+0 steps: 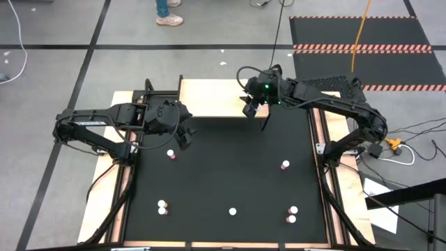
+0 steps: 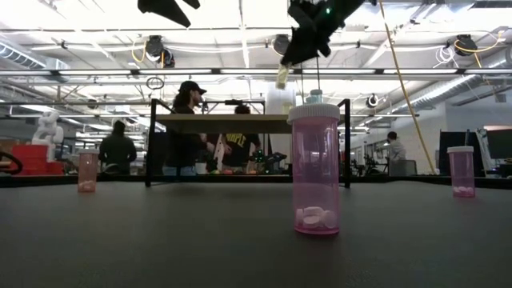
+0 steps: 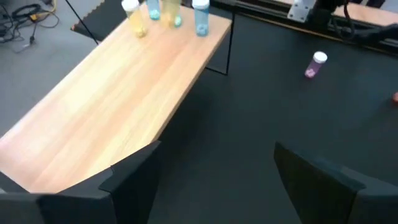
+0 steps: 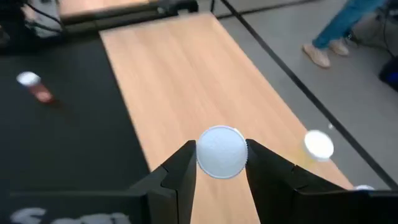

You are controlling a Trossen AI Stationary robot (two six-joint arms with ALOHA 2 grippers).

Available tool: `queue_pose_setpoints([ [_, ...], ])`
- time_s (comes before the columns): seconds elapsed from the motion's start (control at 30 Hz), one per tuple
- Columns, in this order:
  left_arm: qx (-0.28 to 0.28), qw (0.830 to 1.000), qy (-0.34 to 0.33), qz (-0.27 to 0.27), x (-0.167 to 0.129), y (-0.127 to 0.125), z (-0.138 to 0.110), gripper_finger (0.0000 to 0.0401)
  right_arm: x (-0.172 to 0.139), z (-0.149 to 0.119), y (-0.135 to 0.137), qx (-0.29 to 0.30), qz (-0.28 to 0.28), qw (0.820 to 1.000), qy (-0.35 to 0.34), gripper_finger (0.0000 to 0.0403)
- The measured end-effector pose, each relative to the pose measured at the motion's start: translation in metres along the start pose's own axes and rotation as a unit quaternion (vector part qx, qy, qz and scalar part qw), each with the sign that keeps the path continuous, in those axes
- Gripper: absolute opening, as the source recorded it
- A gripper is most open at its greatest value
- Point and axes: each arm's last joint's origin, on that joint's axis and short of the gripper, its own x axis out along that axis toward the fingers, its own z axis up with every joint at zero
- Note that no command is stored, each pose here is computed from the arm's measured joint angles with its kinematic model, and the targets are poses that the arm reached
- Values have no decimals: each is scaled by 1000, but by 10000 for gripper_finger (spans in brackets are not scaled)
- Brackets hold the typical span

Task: Pick and place medicine bottles onto shelf by color
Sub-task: Put the top yellow pill bottle on the shelf aligned with the other yellow pill bottle

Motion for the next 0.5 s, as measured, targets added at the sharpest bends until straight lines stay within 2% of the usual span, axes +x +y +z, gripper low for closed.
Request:
queue_pose_setpoints([
  [0.3,-7,1000,-3,12,3,8,3,310,22,-9,-22,12,-29,999,33,118],
  [0.5,-2,1000,-3,11,3,8,3,310,23,-14,-35,8,-39,998,54,118],
])
